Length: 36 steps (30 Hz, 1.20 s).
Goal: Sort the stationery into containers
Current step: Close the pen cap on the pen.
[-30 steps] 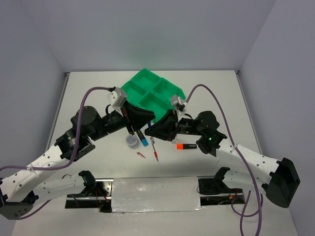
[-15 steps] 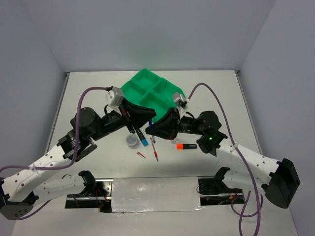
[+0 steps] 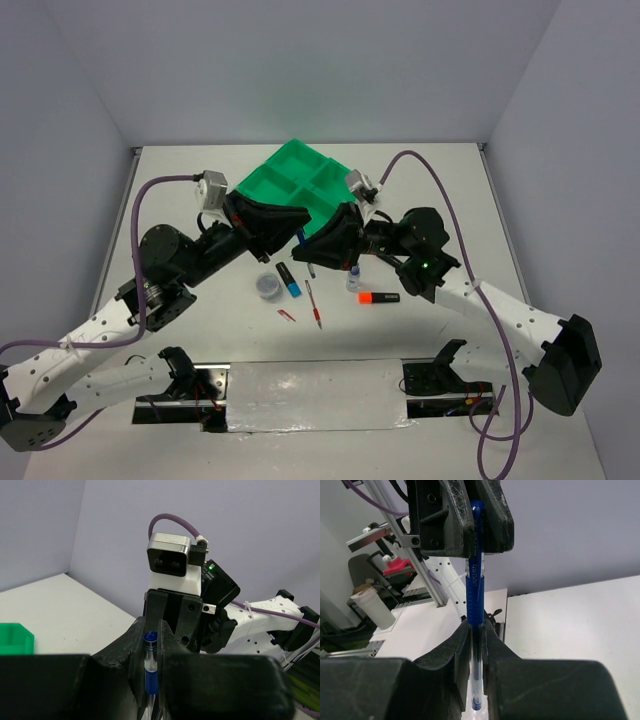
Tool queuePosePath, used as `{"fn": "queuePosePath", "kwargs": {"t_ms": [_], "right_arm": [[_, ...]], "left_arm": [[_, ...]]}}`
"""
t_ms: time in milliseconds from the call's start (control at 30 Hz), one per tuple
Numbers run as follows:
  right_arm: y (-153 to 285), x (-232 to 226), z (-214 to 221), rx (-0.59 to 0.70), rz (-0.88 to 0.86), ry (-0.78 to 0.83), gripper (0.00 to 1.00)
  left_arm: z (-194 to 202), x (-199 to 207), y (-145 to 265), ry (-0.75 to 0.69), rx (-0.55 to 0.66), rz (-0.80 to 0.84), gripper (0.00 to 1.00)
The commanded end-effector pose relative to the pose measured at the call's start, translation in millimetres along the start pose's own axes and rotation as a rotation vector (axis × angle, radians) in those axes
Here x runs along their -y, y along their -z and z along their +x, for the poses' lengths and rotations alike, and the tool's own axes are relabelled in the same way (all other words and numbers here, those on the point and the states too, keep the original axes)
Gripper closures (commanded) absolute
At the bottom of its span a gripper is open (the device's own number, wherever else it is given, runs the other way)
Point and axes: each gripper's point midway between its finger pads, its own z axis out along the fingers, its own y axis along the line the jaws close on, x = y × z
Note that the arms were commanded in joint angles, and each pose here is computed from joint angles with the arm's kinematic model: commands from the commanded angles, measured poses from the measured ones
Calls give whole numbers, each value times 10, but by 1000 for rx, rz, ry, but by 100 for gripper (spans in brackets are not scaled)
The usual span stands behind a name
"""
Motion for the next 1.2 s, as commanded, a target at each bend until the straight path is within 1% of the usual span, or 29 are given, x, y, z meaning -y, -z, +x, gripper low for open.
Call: {"fn": "queuePosePath", "kwargs": {"t_ms": [0,67,167,500,633,767,800,867,900,1067,1167], "right_arm": [[-55,-392,-1087,258,-69,288,100],[-64,-350,-1140,255,-57,284,100],[-88,-418,-1279,266,-85,298,100],[-197,-448,-1513,279,-125,339,100],[-220,-363,-1562,265,-101,343,100],[-211,-328,-1661,264,-81,351,100],[-221,-288,-1639,245,-64,331,100],[-217,-283,-1671,247,-49,349,100],[-210,-244,-1673,243,-26,333,100],[-187,-154,-1671,233,7,342,100],[-150,-70,-1626,232,32,338,100]], "left_arm": [[805,-214,125,72,-272,-60,100],[850,-229,133,75,-286,-64,100],[951,-270,133,81,-311,-70,100],[1282,-366,152,140,-370,-86,100],[1432,-434,187,162,-399,-109,100],[1636,-493,260,169,-452,-120,100],[1674,-553,268,169,-460,-151,100],[1764,-592,317,165,-491,-162,100],[1806,-606,330,166,-505,-165,100],[2158,-695,435,197,-603,-184,100],[2234,-743,497,206,-614,-205,100]]}}
